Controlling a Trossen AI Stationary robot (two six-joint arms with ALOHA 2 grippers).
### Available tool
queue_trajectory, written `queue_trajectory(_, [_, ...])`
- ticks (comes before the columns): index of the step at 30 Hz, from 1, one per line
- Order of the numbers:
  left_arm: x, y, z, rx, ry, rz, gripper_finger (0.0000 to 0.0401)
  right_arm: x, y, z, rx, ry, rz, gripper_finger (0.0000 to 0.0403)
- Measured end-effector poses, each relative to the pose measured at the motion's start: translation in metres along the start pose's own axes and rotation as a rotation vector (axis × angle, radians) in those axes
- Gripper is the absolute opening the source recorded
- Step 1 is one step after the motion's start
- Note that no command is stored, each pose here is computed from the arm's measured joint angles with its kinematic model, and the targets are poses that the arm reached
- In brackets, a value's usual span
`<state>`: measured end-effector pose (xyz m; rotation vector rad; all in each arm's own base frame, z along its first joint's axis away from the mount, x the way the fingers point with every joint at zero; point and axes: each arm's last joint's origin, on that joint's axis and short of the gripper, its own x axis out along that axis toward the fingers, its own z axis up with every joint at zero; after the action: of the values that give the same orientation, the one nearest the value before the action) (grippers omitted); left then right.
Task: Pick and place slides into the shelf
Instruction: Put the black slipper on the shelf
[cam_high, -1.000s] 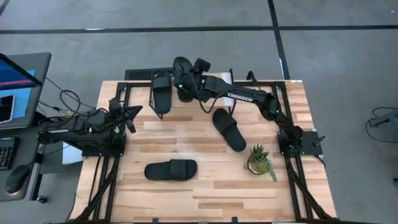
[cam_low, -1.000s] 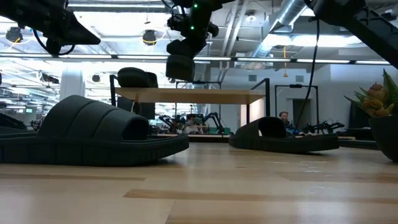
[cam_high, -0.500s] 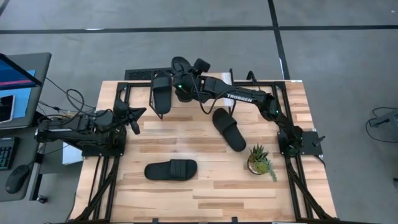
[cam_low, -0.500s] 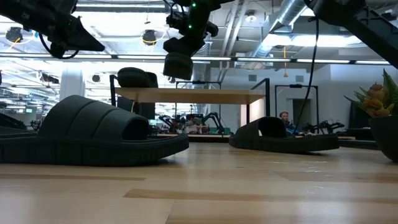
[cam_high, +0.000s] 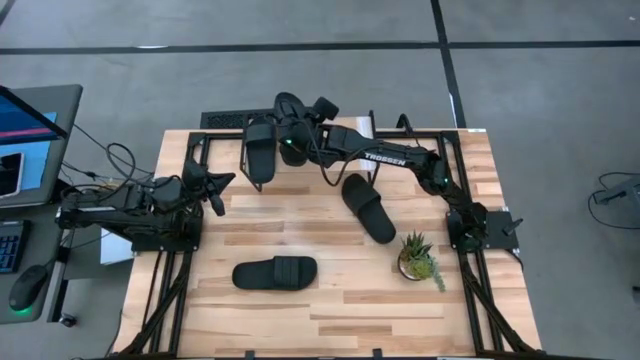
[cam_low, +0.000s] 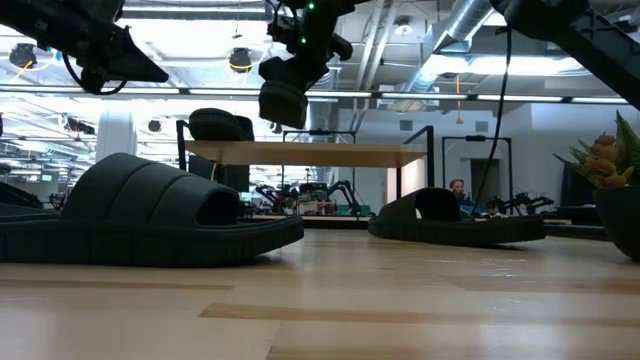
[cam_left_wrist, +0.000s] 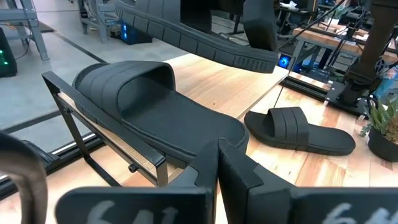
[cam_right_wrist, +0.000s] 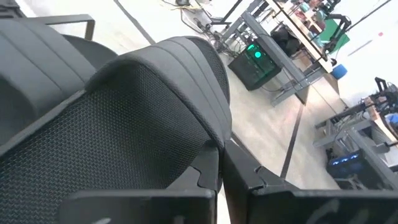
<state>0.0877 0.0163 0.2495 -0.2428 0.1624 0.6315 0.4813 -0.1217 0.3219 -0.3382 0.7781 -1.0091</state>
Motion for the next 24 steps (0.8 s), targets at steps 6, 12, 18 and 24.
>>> queue_trajectory(6, [0.0, 0.0, 0.0, 0.0, 0.0, 0.0, 0.0, 0.006, 0.008, -0.01, -0.006, 0.036, 0.001, 0.0])
queue_trajectory(12, [0.0, 0.0, 0.0, 0.0, 0.0, 0.0, 0.0, 0.01, 0.016, -0.016, -0.019, 0.046, 0.005, 0.0])
queue_trajectory(18, [0.0, 0.0, 0.0, 0.0, 0.0, 0.0, 0.0, 0.006, 0.019, -0.014, -0.004, 0.028, 0.011, 0.0])
queue_trajectory(24, [0.0, 0.0, 0.0, 0.002, 0.0, 0.0, 0.0, 0.006, 0.019, -0.014, -0.007, 0.026, 0.012, 0.0])
